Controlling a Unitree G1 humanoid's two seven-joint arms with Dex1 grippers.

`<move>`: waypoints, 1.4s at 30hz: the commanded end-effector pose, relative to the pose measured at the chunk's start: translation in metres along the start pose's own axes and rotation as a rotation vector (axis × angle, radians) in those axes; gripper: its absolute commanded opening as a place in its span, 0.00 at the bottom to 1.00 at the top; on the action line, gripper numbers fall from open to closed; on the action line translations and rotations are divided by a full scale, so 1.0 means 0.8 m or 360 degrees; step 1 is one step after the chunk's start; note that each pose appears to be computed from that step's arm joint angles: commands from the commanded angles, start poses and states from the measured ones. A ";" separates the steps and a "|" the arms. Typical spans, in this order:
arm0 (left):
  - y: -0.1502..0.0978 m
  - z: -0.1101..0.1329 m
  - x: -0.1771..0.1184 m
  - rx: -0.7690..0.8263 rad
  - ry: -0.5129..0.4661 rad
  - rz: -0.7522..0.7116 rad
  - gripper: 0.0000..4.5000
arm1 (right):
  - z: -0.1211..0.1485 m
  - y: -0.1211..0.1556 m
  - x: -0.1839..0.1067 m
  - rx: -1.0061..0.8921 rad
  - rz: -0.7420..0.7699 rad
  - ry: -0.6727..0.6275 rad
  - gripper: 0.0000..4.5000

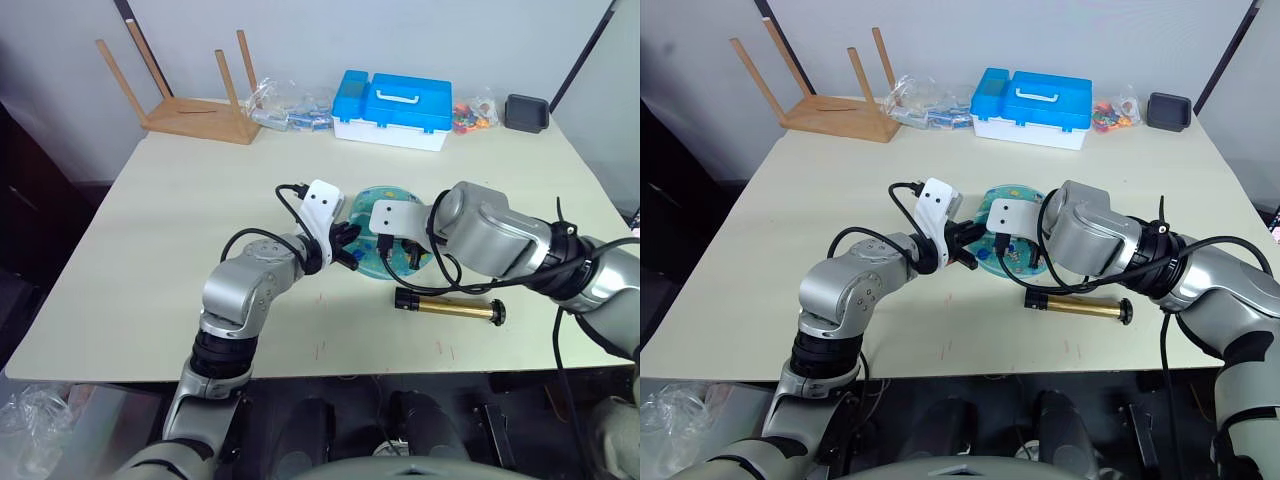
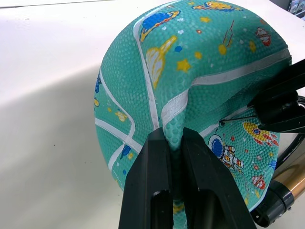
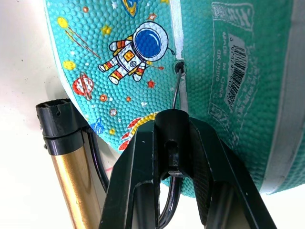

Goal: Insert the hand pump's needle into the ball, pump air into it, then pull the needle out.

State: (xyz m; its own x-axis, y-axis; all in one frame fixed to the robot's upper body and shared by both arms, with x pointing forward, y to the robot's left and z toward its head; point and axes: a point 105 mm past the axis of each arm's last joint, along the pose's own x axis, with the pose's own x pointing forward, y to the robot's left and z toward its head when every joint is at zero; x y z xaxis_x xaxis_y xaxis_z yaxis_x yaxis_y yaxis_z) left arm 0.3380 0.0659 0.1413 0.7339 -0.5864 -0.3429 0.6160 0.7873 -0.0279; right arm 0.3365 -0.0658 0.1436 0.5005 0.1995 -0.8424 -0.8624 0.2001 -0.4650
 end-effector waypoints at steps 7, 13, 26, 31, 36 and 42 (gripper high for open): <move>-0.008 -0.008 0.005 -0.0021 0.0047 -0.0033 0.00 | 0.006 0.019 0.007 -0.0116 0.0075 -0.0033 0.08; -0.008 -0.008 0.006 -0.0023 0.0046 -0.0034 0.00 | 0.008 0.018 0.007 -0.0143 0.0072 -0.0047 0.08; -0.006 -0.009 0.005 -0.0024 0.0052 -0.0027 0.00 | 0.010 0.020 0.008 -0.0181 0.0081 -0.0065 0.08; -0.005 -0.010 0.006 -0.0029 0.0054 -0.0024 0.00 | 0.010 0.021 0.007 -0.0182 0.0083 -0.0072 0.08; -0.004 -0.009 0.006 -0.0039 0.0054 -0.0018 0.00 | 0.010 0.022 0.005 -0.0191 0.0083 -0.0084 0.08; -0.003 -0.010 0.005 -0.0049 0.0053 -0.0014 0.00 | 0.009 0.022 0.006 -0.0190 0.0085 -0.0083 0.08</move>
State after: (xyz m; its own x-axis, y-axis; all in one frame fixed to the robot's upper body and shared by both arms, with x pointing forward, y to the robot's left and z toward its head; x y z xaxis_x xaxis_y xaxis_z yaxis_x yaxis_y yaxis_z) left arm 0.3381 0.0654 0.1413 0.7338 -0.5874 -0.3413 0.6131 0.7890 -0.0399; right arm 0.3347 -0.0658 0.1425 0.5087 0.2188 -0.8327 -0.8609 0.1294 -0.4920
